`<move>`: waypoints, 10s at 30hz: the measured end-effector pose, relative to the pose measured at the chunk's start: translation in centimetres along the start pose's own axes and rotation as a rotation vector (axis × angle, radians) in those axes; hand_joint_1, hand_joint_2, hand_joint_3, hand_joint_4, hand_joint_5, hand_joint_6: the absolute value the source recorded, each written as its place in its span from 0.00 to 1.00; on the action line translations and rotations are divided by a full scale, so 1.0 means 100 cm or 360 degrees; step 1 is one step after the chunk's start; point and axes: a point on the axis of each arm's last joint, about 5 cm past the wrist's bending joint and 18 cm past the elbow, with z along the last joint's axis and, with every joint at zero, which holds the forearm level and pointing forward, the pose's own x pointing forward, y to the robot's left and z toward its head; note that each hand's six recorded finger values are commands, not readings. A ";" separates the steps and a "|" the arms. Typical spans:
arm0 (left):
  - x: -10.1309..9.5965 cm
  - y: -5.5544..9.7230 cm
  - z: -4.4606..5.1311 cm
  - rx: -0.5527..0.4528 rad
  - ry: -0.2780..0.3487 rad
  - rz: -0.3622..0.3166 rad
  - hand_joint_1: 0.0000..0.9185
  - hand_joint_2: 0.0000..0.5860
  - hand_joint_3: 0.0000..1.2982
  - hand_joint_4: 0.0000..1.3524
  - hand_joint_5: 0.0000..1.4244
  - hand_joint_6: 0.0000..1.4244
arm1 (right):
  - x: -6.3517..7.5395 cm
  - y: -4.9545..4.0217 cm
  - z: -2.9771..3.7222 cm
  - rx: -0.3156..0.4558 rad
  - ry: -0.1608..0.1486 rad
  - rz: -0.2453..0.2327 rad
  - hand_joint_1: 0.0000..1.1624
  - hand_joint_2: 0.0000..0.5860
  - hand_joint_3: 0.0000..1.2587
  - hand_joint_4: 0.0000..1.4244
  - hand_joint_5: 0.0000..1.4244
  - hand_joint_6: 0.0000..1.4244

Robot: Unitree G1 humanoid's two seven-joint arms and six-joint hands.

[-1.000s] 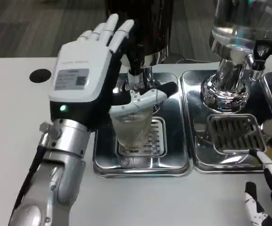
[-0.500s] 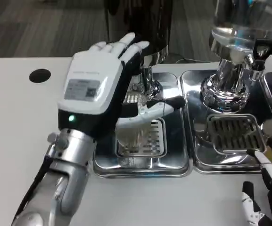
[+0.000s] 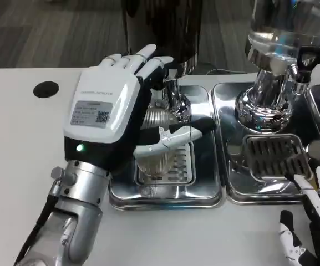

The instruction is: Grasp the cup under the faucet to collect the drink, then remove the cup.

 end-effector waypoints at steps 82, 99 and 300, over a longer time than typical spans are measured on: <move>-0.022 -0.014 -0.0015 -0.0001 0.0062 0.0140 0.00 0.16 0.43 0.32 0.41 0.42 | 0.001 -0.0022 0.0034 -0.0009 -0.0006 0.0027 0.21 0.87 0.15 0.00 0.00 0.06; -0.023 -0.012 -0.0008 0.0000 0.0068 0.0137 0.00 0.16 0.43 0.32 0.41 0.42 | -0.001 -0.0021 0.0033 -0.0008 -0.0003 0.0034 0.22 0.87 0.16 0.00 0.00 0.06; -0.189 -0.024 -0.0604 -0.0070 0.0756 -0.0109 0.00 0.28 0.64 0.12 0.17 0.14 | 0.134 0.0323 0.0909 0.0961 -0.0091 0.0288 0.73 0.35 0.57 0.56 0.39 0.33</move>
